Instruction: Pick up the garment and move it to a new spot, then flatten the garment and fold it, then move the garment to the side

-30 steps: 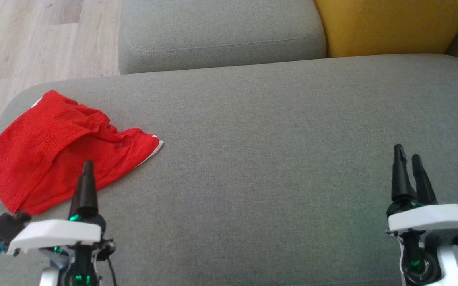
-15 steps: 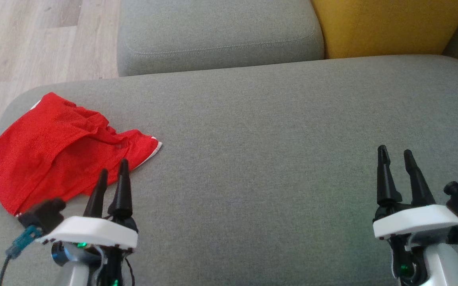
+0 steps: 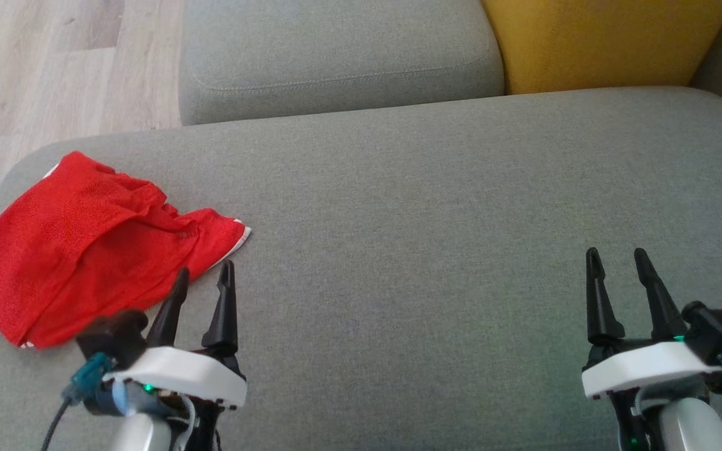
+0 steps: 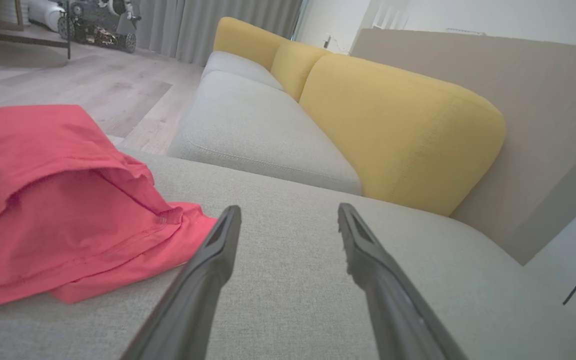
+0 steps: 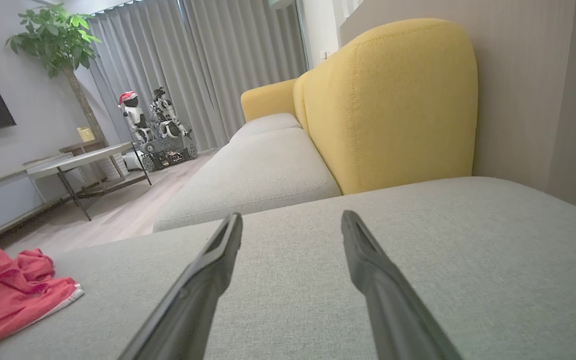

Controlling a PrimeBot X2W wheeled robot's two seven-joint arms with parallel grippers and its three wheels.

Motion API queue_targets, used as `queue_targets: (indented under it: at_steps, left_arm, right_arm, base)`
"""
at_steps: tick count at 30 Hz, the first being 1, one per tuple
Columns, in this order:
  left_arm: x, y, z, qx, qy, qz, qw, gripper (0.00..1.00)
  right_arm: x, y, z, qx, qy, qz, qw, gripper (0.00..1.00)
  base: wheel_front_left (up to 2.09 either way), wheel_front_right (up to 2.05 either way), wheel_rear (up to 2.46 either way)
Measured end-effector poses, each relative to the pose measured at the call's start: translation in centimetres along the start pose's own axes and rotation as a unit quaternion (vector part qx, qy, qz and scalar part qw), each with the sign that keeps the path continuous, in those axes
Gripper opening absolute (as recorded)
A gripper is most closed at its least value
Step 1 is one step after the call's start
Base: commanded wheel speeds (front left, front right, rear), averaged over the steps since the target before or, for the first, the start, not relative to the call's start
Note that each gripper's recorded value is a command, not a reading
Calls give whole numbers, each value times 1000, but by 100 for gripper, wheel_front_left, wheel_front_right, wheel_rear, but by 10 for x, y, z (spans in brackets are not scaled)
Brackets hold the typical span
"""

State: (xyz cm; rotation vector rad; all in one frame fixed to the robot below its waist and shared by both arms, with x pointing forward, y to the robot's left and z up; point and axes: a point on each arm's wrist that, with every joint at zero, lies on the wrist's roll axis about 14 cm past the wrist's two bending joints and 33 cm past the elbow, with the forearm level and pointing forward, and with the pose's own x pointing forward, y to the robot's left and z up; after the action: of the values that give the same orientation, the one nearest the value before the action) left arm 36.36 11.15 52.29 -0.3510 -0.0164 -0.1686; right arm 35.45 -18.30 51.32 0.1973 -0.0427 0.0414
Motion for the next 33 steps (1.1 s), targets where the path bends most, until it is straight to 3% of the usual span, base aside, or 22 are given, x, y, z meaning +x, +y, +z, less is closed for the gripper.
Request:
queue_targets:
  at_steps: [17, 22, 29, 33]
  left_arm:
    - [-8, -20, -4, 143, -14, -30, 989, 100]
    - [-8, -18, 1, 132, -26, -20, 991, 100]
    - [-7, -4, 14, 85, -51, 13, 995, 100]
    - [-13, 3, 14, 86, -55, 18, 995, 100]
  right_arm:
    - [-5, 3, -1, -100, -6, 14, 995, 100]
    - [-6, 4, -8, -92, 2, 16, 996, 100]
    - [-8, 6, -18, -43, 8, 15, 999, 100]
    - [-11, 8, -26, -6, 16, 11, 1000, 100]
  base:
    - [0, 0, 0]
    - [0, 0, 0]
    - [0, 0, 0]
    - [0, 0, 0]
